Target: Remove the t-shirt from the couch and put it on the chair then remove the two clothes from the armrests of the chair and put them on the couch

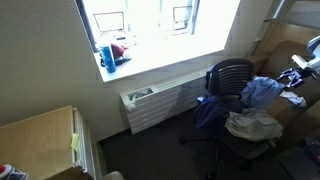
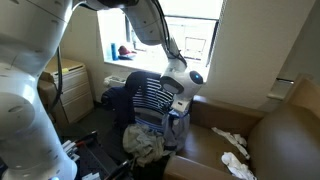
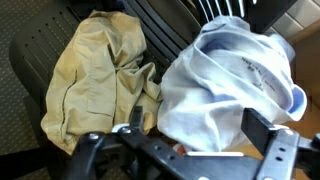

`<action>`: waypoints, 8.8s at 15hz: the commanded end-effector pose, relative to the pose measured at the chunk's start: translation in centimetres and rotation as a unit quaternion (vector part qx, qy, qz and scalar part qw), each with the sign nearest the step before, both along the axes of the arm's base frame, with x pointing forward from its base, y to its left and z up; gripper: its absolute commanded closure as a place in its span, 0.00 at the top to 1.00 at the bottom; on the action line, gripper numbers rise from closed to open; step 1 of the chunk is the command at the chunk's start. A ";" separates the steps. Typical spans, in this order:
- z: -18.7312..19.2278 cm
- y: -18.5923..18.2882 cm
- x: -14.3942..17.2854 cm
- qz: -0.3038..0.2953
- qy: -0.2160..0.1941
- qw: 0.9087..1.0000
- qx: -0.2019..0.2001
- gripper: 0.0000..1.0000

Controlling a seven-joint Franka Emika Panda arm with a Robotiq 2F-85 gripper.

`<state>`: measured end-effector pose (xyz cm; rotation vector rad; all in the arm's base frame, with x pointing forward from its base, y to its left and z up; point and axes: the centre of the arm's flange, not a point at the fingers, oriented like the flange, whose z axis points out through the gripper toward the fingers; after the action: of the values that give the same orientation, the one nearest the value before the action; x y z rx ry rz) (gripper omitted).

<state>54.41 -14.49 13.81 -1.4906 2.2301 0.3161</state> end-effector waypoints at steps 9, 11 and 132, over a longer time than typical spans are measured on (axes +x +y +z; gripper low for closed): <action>-2.5 -1.5 -0.4 -0.047 0.034 0.998 -0.034 0.52; -2.4 -1.8 -0.2 -0.050 0.029 0.998 -0.038 0.37; 1.0 34.3 -1.5 0.301 -0.216 0.928 -0.052 0.00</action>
<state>53.56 21.40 10.21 -2.0684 1.4664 0.2045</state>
